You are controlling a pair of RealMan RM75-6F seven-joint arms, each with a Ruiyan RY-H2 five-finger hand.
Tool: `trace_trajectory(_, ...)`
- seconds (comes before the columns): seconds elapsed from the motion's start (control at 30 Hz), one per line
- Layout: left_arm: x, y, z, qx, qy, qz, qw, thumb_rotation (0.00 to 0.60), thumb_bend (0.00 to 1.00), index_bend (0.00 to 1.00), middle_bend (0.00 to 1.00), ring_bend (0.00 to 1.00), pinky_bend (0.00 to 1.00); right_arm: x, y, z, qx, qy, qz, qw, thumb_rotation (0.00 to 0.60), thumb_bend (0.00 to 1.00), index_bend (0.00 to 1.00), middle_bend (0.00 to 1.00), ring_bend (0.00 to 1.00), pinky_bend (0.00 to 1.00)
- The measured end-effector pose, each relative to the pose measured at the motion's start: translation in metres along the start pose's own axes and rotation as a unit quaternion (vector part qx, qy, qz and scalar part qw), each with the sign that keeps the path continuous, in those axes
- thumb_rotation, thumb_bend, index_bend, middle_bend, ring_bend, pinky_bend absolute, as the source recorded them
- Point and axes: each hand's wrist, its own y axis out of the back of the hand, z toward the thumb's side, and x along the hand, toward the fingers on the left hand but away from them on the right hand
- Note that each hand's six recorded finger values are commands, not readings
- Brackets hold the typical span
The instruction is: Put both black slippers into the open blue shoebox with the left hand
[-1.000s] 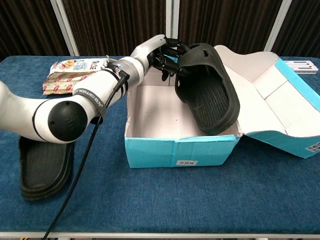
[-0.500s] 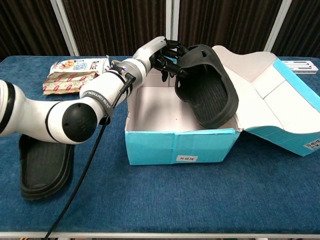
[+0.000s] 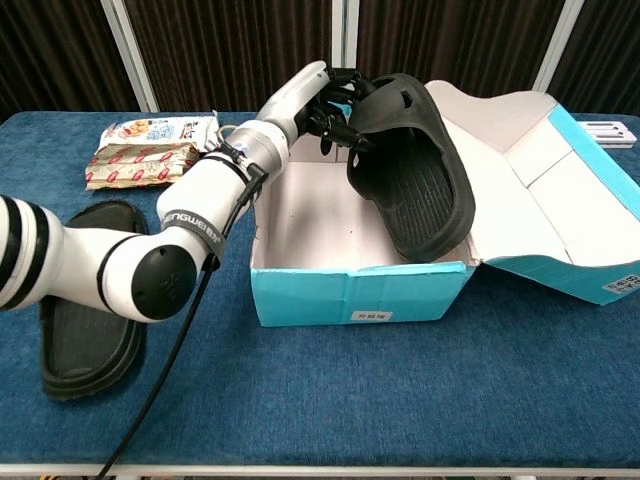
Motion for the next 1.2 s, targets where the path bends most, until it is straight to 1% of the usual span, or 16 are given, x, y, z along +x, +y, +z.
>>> trace_trajectory(0.1, -0.001, -0.002, -0.001, 0.001, -0.002, -0.002, 1.0000, 0.600, 0.09, 0.46, 0.52, 0.66, 0.72, 0.000, 0.000, 0.001, -0.001, 0.002, 0.000, 1.0000, 0.600, 0.02, 0.00, 0.05, 0.00, 0.00)
trace_trajectory(0.27, -0.004, -0.010, -0.011, 0.018, 0.016, -0.023, 0.9994, 0.600, 0.06, 0.45, 0.51, 0.65, 0.72, 0.001, 0.000, -0.001, -0.001, -0.001, -0.001, 1.0000, 0.600, 0.02, 0.00, 0.05, 0.00, 0.00)
trace_trajectory(0.33, -0.005, -0.011, -0.014, 0.024, 0.022, -0.029, 0.9990, 0.600, 0.06, 0.44, 0.49, 0.64, 0.71, 0.002, 0.000, -0.001, -0.001, -0.002, -0.001, 1.0000, 0.600, 0.02, 0.00, 0.05, 0.00, 0.00)
trace_trajectory(0.37, -0.005, -0.012, -0.015, 0.027, 0.026, -0.031, 0.9988, 0.600, 0.06, 0.41, 0.46, 0.62, 0.69, 0.002, 0.000, -0.001, -0.001, -0.002, -0.001, 1.0000, 0.600, 0.02, 0.00, 0.05, 0.00, 0.00)
trace_trajectory(0.43, -0.004, -0.013, -0.015, 0.030, 0.027, -0.033, 0.9986, 0.600, 0.06, 0.33, 0.37, 0.52, 0.64, 0.002, 0.000, -0.001, -0.002, 0.000, -0.002, 1.0000, 0.600, 0.02, 0.00, 0.05, 0.00, 0.00)
trace_trajectory(0.47, -0.004, -0.014, -0.014, 0.033, 0.026, -0.034, 0.9985, 0.600, 0.05, 0.26, 0.30, 0.42, 0.60, 0.002, 0.000, -0.001, -0.002, 0.000, -0.002, 1.0000, 0.600, 0.02, 0.00, 0.05, 0.00, 0.00)
trace_trajectory(0.5, -0.003, -0.014, -0.013, 0.036, 0.026, -0.035, 0.9984, 0.600, 0.05, 0.19, 0.21, 0.28, 0.55, 0.001, 0.000, 0.000, -0.002, 0.000, -0.002, 1.0000, 0.600, 0.02, 0.00, 0.05, 0.00, 0.00)
trace_trajectory(0.57, -0.002, -0.014, -0.011, 0.043, 0.023, -0.036, 0.9982, 0.600, 0.05, 0.13, 0.12, 0.13, 0.45, 0.001, 0.000, 0.000, -0.002, 0.001, -0.002, 1.0000, 0.600, 0.02, 0.00, 0.05, 0.00, 0.00)
trace_trajectory(0.6, -0.001, -0.013, -0.010, 0.048, 0.021, -0.035, 0.9980, 0.600, 0.05, 0.12, 0.08, 0.08, 0.39, 0.001, 0.001, 0.000, -0.002, 0.002, -0.003, 1.0000, 0.600, 0.02, 0.00, 0.05, 0.00, 0.00)
trace_trajectory(0.67, 0.000, -0.012, -0.008, 0.065, 0.016, -0.033, 0.9972, 0.600, 0.05, 0.11, 0.05, 0.02, 0.32, 0.002, 0.001, 0.000, -0.002, 0.002, -0.004, 1.0000, 0.600, 0.03, 0.00, 0.05, 0.00, 0.00)
trace_trajectory(0.8, 0.001, -0.007, -0.005, 0.115, 0.006, -0.034, 0.9928, 0.600, 0.05, 0.10, 0.03, 0.00, 0.27, 0.003, 0.002, -0.001, -0.002, 0.003, -0.005, 1.0000, 0.600, 0.03, 0.00, 0.05, 0.00, 0.00)
trace_trajectory(0.93, 0.003, -0.001, 0.001, 0.168, -0.009, -0.044, 0.9848, 0.600, 0.05, 0.09, 0.03, 0.00, 0.26, 0.002, 0.002, 0.000, -0.003, 0.007, -0.007, 1.0000, 0.600, 0.03, 0.00, 0.05, 0.00, 0.00)
trace_trajectory(1.03, 0.002, 0.003, 0.008, 0.204, -0.022, -0.058, 0.9771, 0.600, 0.05, 0.09, 0.03, 0.00, 0.25, 0.001, 0.002, 0.001, -0.004, 0.011, -0.007, 0.9999, 0.600, 0.03, 0.00, 0.05, 0.00, 0.00)
trace_trajectory(1.2, -0.006, 0.010, 0.026, 0.250, -0.046, -0.097, 0.9622, 0.600, 0.05, 0.09, 0.03, 0.00, 0.22, 0.001, 0.002, 0.002, -0.004, 0.014, -0.008, 0.9999, 0.600, 0.03, 0.00, 0.05, 0.00, 0.00)
